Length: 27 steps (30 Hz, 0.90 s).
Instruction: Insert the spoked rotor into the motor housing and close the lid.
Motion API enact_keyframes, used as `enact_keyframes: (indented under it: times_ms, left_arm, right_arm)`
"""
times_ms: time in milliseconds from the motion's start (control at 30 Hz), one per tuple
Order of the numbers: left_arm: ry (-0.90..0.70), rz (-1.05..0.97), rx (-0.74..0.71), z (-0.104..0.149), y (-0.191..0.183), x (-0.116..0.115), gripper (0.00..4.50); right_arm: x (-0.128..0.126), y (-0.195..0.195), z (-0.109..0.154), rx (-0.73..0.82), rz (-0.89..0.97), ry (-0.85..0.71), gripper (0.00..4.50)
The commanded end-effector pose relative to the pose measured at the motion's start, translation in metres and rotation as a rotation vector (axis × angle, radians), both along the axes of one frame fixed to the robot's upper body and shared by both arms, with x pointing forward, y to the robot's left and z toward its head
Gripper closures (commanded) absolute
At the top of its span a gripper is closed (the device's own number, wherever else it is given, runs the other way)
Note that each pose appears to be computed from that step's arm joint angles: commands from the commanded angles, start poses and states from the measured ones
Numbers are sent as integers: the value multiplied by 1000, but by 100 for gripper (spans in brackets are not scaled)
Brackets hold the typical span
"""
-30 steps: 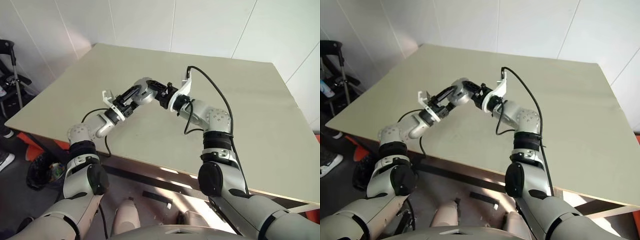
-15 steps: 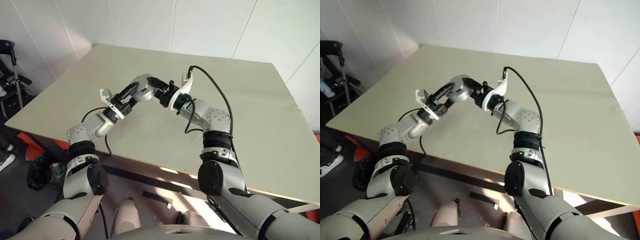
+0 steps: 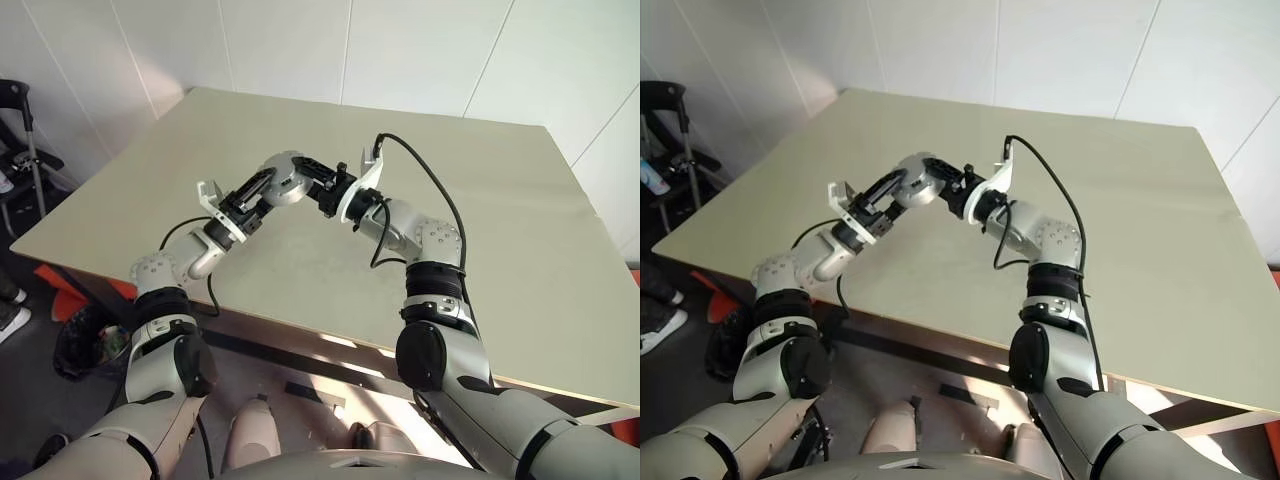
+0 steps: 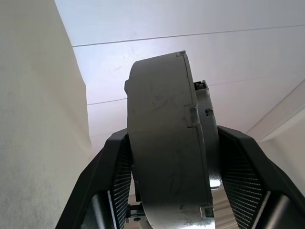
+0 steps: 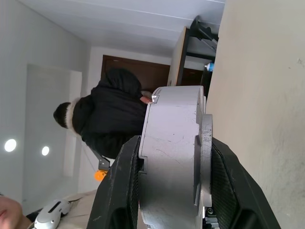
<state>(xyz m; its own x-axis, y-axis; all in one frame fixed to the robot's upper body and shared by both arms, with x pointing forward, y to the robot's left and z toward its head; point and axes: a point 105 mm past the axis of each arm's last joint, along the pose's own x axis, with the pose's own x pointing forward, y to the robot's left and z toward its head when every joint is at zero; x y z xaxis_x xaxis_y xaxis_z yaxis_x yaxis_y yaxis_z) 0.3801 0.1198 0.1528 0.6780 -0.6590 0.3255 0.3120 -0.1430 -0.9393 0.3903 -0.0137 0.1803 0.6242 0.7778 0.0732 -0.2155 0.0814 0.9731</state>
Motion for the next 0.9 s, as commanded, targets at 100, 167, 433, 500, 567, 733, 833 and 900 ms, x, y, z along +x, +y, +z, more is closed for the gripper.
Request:
enact_keyframes:
  times_ms: [100,167,433,500,567,733,833,900]
  left_arm:
    - [-109,25,10,28,2,3,218]
    - [-103,26,7,28,3,3,218]
    - [-109,32,4,29,3,3,218]
    - [-110,30,6,29,3,3,218]
    - [-111,28,8,29,3,3,218]
    - [-111,24,12,28,2,3,218]
    - [-114,23,15,28,1,2,218]
    - [-114,23,18,28,1,2,218]
  right_arm:
    - [-1,6,0,-81,7,-13,256]
    - [0,5,0,-83,2,-15,256]
    - [1,4,-1,-95,-10,-13,256]
    - [2,3,-3,-105,-17,-14,256]
    - [3,1,-4,-142,-21,-39,256]
    - [4,0,-6,-171,-26,-69,155]
    - [5,0,-10,-235,-37,-89,59]
    - [8,-1,-13,-280,-60,-103,59]
